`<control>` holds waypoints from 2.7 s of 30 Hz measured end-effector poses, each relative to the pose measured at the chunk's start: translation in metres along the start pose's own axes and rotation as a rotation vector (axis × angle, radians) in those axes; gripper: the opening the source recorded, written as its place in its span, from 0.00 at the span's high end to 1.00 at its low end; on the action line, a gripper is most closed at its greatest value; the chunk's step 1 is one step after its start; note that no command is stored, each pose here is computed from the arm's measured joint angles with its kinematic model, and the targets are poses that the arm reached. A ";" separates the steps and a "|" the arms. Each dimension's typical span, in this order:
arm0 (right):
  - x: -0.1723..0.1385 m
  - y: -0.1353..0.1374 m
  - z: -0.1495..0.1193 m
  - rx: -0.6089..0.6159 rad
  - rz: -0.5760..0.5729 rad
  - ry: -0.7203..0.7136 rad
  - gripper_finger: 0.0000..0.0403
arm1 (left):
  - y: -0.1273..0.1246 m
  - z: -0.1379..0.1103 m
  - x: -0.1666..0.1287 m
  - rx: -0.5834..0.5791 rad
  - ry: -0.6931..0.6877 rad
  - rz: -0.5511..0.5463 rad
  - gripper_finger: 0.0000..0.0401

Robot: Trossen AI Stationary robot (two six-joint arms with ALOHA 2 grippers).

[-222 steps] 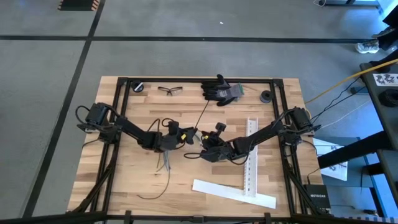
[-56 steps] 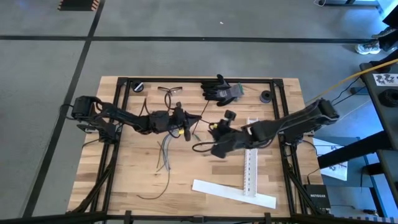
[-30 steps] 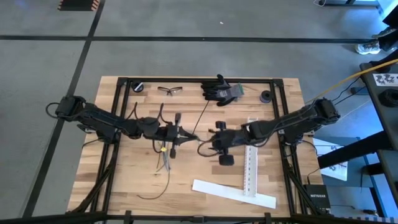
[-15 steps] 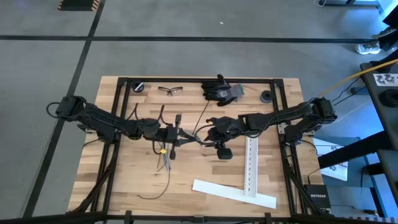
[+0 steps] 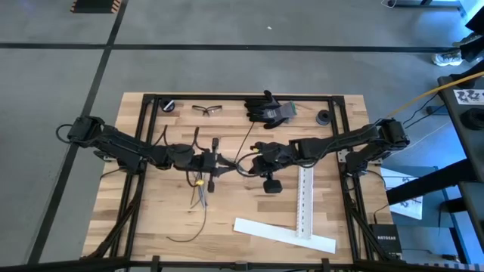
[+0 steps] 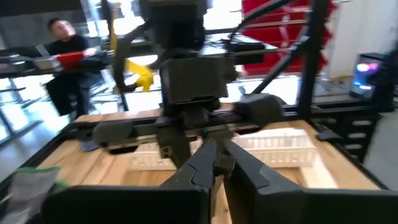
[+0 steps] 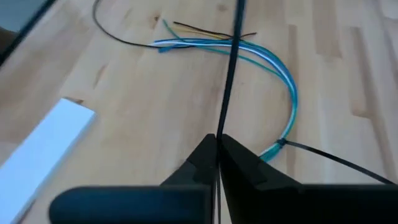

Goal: Ziptie cables
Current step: Wrap the cable wires with the black zip tie

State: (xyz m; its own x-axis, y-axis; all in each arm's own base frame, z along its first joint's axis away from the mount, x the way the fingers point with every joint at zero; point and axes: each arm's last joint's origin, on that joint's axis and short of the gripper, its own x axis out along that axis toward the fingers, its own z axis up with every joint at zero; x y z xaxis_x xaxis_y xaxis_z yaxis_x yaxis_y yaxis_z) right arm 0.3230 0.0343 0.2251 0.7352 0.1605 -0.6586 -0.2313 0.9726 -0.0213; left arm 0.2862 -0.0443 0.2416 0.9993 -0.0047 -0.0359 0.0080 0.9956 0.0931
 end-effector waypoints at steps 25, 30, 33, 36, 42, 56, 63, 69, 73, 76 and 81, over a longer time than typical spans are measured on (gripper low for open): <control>-0.007 -0.006 0.015 0.017 -0.190 -0.131 1.00 | 0.013 0.000 -0.046 -0.235 0.049 0.197 0.62; -0.008 -0.006 0.018 0.073 -0.189 -0.177 1.00 | 0.011 -0.008 -0.036 -0.287 -0.086 0.188 0.64; -0.004 -0.007 0.017 0.099 -0.186 -0.171 1.00 | 0.008 -0.009 -0.029 -0.282 -0.136 0.152 0.64; 0.000 -0.007 0.016 0.106 -0.184 -0.164 1.00 | 0.009 -0.011 -0.025 -0.280 -0.165 0.151 0.64; 0.009 -0.007 0.014 0.126 -0.155 -0.168 1.00 | 0.015 -0.012 -0.023 -0.253 -0.180 0.182 0.65; 0.009 -0.007 0.015 0.127 -0.155 -0.175 1.00 | 0.016 -0.010 -0.023 -0.204 -0.201 0.187 0.69; 0.009 -0.007 0.015 0.127 -0.155 -0.177 1.00 | 0.016 -0.010 -0.023 -0.161 -0.195 0.192 0.95; 0.009 -0.007 0.015 0.159 -0.152 -0.177 1.00 | 0.018 -0.011 -0.023 -0.154 -0.189 0.200 1.00; 0.008 -0.007 0.015 0.134 -0.158 -0.175 0.99 | 0.018 -0.010 -0.023 -0.154 -0.188 0.199 1.00; -0.005 -0.007 0.019 0.077 -0.200 -0.165 0.95 | 0.018 -0.010 -0.023 -0.154 -0.190 0.199 1.00; -0.034 -0.007 0.029 0.045 -0.244 -0.104 0.77 | 0.018 -0.010 -0.023 -0.153 -0.186 0.199 1.00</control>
State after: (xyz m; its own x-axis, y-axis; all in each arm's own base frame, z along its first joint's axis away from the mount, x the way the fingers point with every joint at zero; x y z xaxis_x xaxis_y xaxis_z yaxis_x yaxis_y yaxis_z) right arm 0.3185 0.0270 0.2698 0.8280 -0.0653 -0.5570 -0.0124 0.9908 -0.1347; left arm 0.2627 -0.0252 0.2338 0.9702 0.1889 0.1516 -0.1799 0.9811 -0.0712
